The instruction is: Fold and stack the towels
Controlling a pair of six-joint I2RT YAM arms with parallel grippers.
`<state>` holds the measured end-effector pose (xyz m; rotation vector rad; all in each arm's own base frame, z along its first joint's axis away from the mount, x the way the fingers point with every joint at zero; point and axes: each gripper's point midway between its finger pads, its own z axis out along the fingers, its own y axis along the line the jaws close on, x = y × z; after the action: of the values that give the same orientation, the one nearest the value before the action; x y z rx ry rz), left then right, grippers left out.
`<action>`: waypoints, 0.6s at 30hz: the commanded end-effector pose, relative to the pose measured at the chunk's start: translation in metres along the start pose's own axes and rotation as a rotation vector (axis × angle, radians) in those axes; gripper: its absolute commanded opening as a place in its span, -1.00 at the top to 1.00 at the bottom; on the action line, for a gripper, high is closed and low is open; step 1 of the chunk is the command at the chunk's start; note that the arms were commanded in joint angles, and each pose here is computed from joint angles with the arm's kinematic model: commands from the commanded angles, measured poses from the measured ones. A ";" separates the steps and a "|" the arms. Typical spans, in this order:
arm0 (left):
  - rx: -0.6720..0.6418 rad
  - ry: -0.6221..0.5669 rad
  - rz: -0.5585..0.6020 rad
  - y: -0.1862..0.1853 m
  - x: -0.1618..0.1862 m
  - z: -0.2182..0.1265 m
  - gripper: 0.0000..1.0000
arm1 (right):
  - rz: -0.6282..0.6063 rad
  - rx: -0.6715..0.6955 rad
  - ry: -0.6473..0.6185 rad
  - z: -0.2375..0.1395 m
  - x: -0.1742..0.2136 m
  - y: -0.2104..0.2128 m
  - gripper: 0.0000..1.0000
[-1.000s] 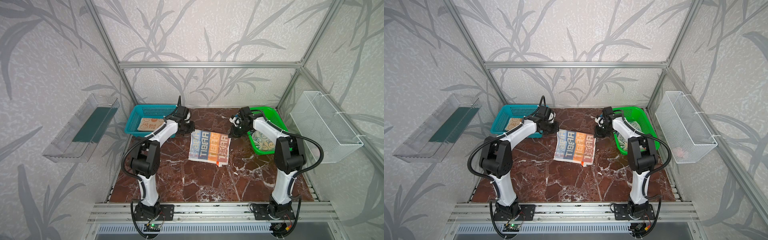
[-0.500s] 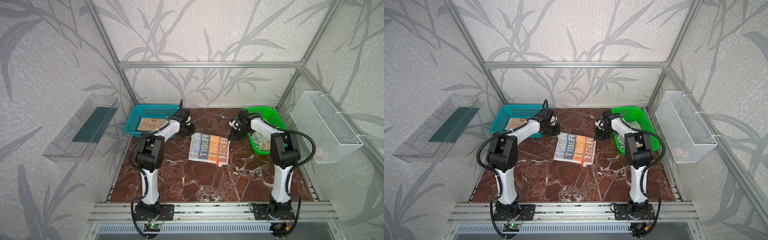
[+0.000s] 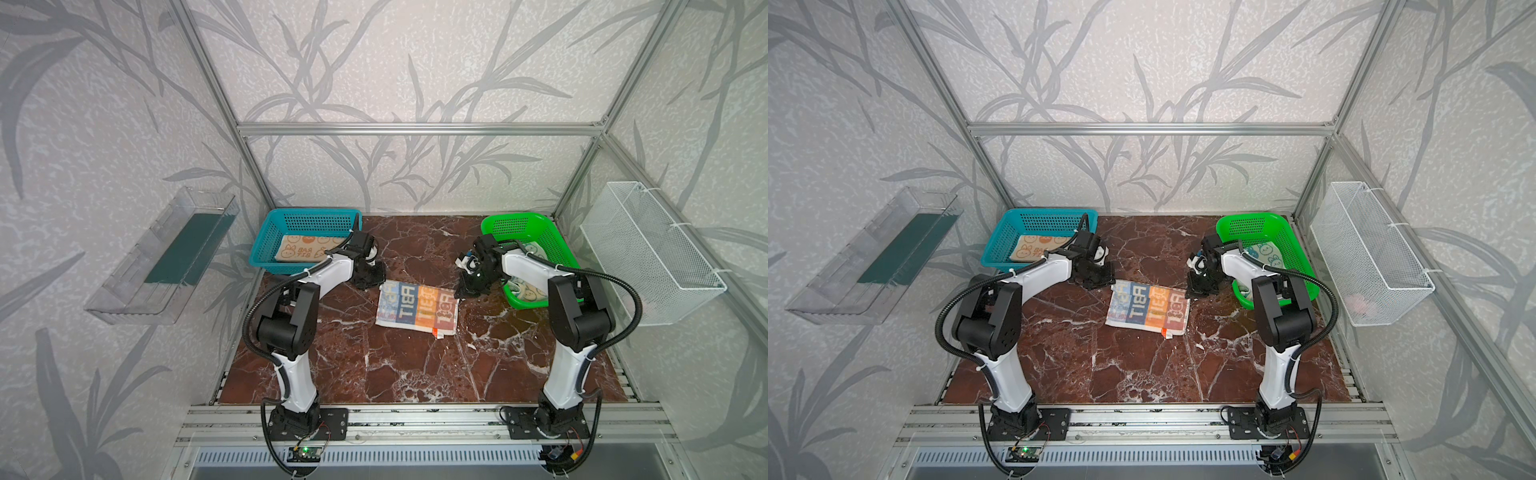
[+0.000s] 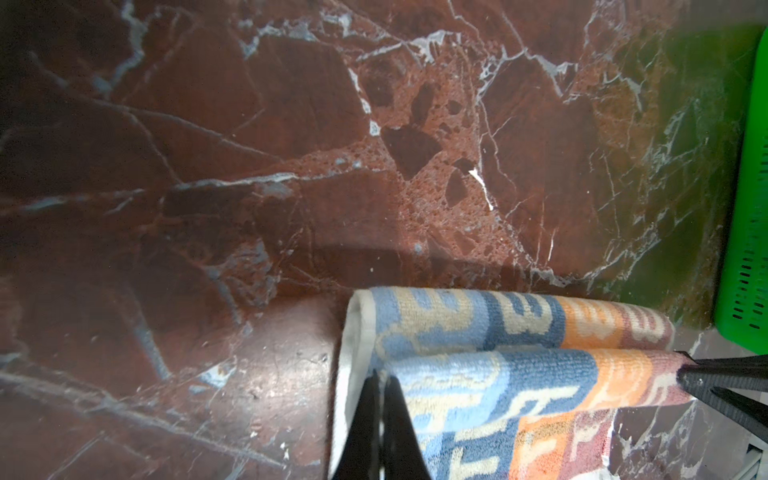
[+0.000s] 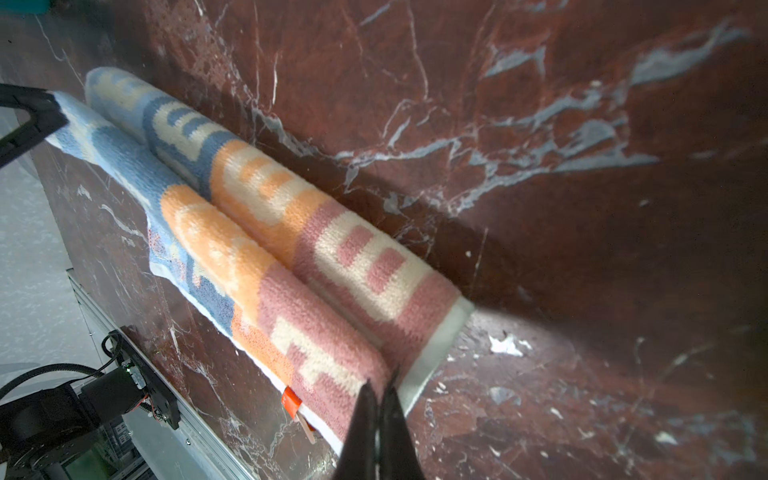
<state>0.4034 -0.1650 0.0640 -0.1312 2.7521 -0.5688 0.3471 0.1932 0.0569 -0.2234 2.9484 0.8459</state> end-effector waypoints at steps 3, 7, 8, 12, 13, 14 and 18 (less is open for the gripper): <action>-0.021 -0.047 -0.019 0.007 0.001 -0.020 1.00 | -0.004 0.038 -0.005 -0.012 0.019 0.001 1.00; -0.006 -0.038 -0.044 0.009 0.015 -0.020 1.00 | -0.006 0.040 0.021 -0.003 0.035 0.001 1.00; 0.001 -0.034 -0.052 0.011 0.019 -0.018 1.00 | 0.001 0.042 0.030 0.002 0.040 0.000 1.00; -0.001 -0.005 -0.074 0.019 0.036 -0.006 1.00 | 0.026 0.040 0.065 0.020 0.052 -0.009 1.00; -0.007 0.005 -0.077 0.022 0.039 -0.002 1.00 | 0.030 0.044 0.072 0.023 0.053 -0.012 1.00; -0.010 0.017 -0.080 0.024 0.042 0.002 1.00 | 0.030 0.049 0.075 0.026 0.052 -0.014 1.00; -0.015 0.035 -0.087 0.028 0.044 0.014 1.00 | 0.038 0.088 0.093 0.033 0.046 -0.025 1.00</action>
<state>0.3565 -0.1592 0.0336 -0.2079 2.8141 -0.6227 0.3038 0.1983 0.0248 -0.2513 3.0180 0.8295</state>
